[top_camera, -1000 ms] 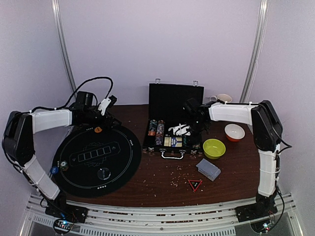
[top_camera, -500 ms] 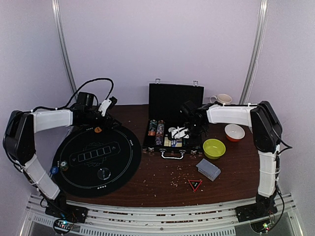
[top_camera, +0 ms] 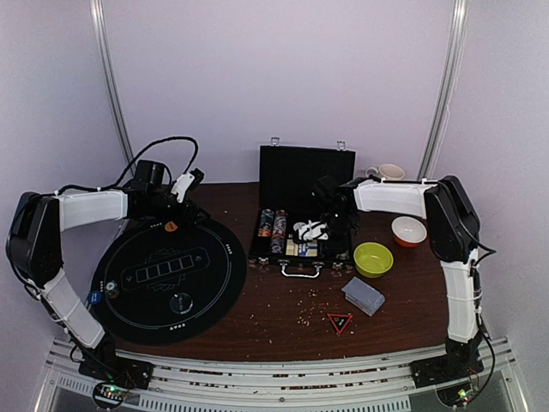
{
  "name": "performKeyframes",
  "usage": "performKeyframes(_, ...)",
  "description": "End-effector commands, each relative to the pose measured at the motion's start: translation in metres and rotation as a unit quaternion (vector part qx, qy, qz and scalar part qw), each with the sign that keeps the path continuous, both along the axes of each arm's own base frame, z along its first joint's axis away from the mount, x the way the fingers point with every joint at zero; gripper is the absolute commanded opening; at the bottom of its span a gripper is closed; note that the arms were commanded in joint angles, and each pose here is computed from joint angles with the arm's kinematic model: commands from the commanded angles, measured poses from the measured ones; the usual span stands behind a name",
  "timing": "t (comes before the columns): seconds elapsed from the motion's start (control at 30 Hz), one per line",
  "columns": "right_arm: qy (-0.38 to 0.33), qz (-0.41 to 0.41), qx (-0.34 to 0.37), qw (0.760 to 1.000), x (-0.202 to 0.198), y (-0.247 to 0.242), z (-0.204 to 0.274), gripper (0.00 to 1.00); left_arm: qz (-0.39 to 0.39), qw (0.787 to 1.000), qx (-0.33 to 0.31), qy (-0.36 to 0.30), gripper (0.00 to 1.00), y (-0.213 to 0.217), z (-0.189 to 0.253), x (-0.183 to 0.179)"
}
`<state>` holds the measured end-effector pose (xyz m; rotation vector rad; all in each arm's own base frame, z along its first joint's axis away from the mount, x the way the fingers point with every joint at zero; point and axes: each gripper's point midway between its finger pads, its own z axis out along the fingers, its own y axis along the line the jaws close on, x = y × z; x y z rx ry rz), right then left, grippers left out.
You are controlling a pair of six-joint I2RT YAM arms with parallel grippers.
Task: Distribute texas hold em gaming equipment
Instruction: Pick up the pile of poker chips from the chip case, then pass from the right arm to the left
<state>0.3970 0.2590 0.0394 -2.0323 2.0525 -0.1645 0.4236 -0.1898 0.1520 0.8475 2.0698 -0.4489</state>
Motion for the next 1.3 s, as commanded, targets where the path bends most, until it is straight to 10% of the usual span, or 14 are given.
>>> performKeyframes(0.0, 0.046, -0.004, -0.012, 0.999, -0.015, -0.008, -0.011, 0.34, -0.004, 1.000, 0.009, -0.016, 0.72, -0.005, 0.006, 0.007)
performKeyframes(0.3, 0.011, -0.043, 0.037, 0.998, -0.005, 0.006, 0.032, 0.00, -0.032, 0.999, -0.011, -0.029, 0.72, -0.013, 0.019, -0.001)
performKeyframes(0.8, -0.042, -0.224, 0.236, 0.945, 0.019, 0.037, 0.147, 0.00, -0.090, 0.981, -0.046, -0.165, 0.72, -0.022, 0.095, -0.040)
performKeyframes(1.27, 0.178, -0.329, 0.415, 0.829, -0.066, 0.145, 0.202, 0.00, -0.246, 0.888, 0.123, -0.369, 0.92, -0.125, 0.108, -0.140)
